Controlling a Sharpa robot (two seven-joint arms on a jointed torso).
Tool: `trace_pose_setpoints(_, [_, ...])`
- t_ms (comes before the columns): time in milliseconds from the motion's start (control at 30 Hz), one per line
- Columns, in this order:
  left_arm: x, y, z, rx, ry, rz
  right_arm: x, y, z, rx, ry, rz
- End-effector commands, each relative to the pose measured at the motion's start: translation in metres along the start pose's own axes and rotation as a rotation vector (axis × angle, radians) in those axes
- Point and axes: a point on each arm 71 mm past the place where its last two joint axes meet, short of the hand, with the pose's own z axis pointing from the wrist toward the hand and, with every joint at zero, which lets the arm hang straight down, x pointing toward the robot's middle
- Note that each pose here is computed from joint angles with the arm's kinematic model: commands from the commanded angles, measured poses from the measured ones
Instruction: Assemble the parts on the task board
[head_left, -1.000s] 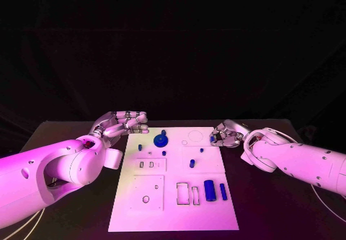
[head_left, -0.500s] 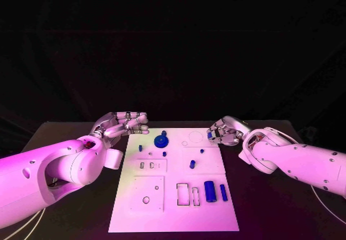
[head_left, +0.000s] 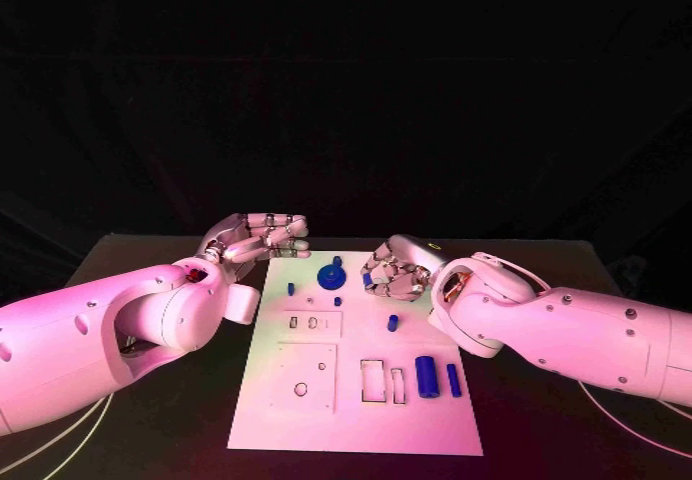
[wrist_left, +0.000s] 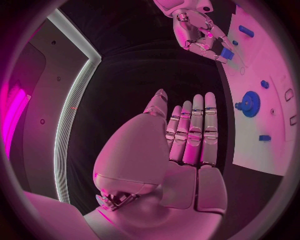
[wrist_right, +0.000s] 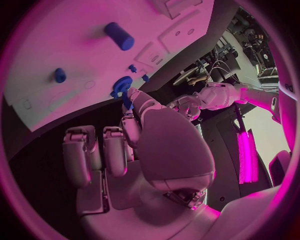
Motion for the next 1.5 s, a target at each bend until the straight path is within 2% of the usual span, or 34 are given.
trace_pose_setpoints(33, [0.0035,0.0001,0.0015,0.004,0.024,-0.013,0.013,0.014,0.005,0.025,0.037,-0.093])
trace_pose_setpoints(300, [0.0044,0.0007,0.0029,0.003,0.023,-0.014,0.045,0.041,0.015,0.0,0.097,-0.123])
trace_pose_setpoints(800, [0.0059,0.0007,0.0028,0.003,0.024,-0.014,0.08,0.051,0.023,-0.015,0.136,-0.134])
trace_pose_setpoints(1500, [0.0051,0.0007,0.0026,0.0,0.022,-0.014,0.091,0.054,0.026,-0.024,0.156,-0.141])
